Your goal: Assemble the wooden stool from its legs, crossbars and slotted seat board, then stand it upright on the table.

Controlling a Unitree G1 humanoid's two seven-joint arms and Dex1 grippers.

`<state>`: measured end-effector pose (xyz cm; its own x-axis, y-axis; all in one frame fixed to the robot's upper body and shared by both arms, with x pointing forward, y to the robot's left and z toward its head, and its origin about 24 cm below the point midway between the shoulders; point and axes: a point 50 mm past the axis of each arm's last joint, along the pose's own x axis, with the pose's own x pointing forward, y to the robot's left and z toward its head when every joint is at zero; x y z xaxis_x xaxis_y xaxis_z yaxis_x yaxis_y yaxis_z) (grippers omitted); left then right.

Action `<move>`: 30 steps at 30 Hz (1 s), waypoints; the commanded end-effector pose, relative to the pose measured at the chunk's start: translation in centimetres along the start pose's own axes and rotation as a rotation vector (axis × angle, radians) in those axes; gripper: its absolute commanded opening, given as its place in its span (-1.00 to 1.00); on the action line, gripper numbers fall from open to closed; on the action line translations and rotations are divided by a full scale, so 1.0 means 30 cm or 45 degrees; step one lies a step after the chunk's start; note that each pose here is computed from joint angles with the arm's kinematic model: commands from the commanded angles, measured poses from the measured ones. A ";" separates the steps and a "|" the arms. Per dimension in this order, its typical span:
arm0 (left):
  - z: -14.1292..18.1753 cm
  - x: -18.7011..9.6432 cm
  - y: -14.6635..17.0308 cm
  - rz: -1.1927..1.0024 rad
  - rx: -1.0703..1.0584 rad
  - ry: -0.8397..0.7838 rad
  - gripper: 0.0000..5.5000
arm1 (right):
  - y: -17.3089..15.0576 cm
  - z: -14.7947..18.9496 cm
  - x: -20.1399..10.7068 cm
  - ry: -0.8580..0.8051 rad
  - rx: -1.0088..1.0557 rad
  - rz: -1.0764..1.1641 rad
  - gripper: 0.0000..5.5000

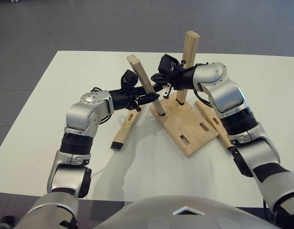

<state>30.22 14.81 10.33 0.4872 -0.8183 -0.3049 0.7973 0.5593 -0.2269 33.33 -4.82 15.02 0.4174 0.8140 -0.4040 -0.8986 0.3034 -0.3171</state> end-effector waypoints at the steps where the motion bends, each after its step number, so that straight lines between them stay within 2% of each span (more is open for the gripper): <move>1: -0.054 0.010 0.013 0.093 -0.001 0.167 -0.26 | 0.053 -0.157 0.007 0.165 0.220 0.073 -0.96; 4: -0.054 0.031 -0.010 0.079 0.029 0.203 -0.26 | 0.011 -0.063 -0.007 -0.070 0.223 -0.082 -0.96; 7: -0.062 0.036 -0.018 0.078 0.028 0.222 -0.26 | -0.074 0.140 -0.089 -0.430 0.150 -0.311 -0.96; 10: -0.068 0.029 -0.011 0.097 0.028 0.228 -0.26 | -0.110 0.254 -0.149 -0.542 0.051 -0.387 -0.96; 13: -0.069 0.032 -0.004 0.115 0.037 0.230 -0.26 | -0.089 0.156 -0.117 -0.331 0.113 -0.309 -0.96; 17: -0.088 0.039 -0.016 0.118 0.016 0.246 -0.26 | -0.013 -0.119 -0.060 0.056 0.520 -0.160 -0.96; 19: -0.095 0.046 -0.021 0.112 -0.001 0.247 -0.26 | 0.007 -0.175 -0.056 0.153 0.591 -0.115 -0.96; 21: -0.098 0.056 -0.021 0.105 -0.005 0.251 -0.26 | -0.021 -0.154 -0.065 0.115 0.596 -0.149 -0.96; 25: -0.107 0.071 -0.017 0.081 -0.057 0.267 -0.26 | -0.087 0.026 -0.113 -0.261 0.448 -0.244 -0.96; 27: -0.127 0.077 -0.015 0.053 -0.112 0.290 -0.26 | -0.105 0.171 -0.172 -0.534 0.376 -0.273 -0.96; 30: -0.129 0.086 -0.007 0.023 -0.171 0.268 -0.26 | -0.129 0.331 -0.301 -0.833 0.323 -0.343 -0.96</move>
<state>31.16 12.63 10.21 0.4744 -0.8048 -0.3568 0.8015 0.5625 -0.2029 32.74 -7.61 24.49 0.5525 0.8214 0.1413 -0.8225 0.5647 -0.0669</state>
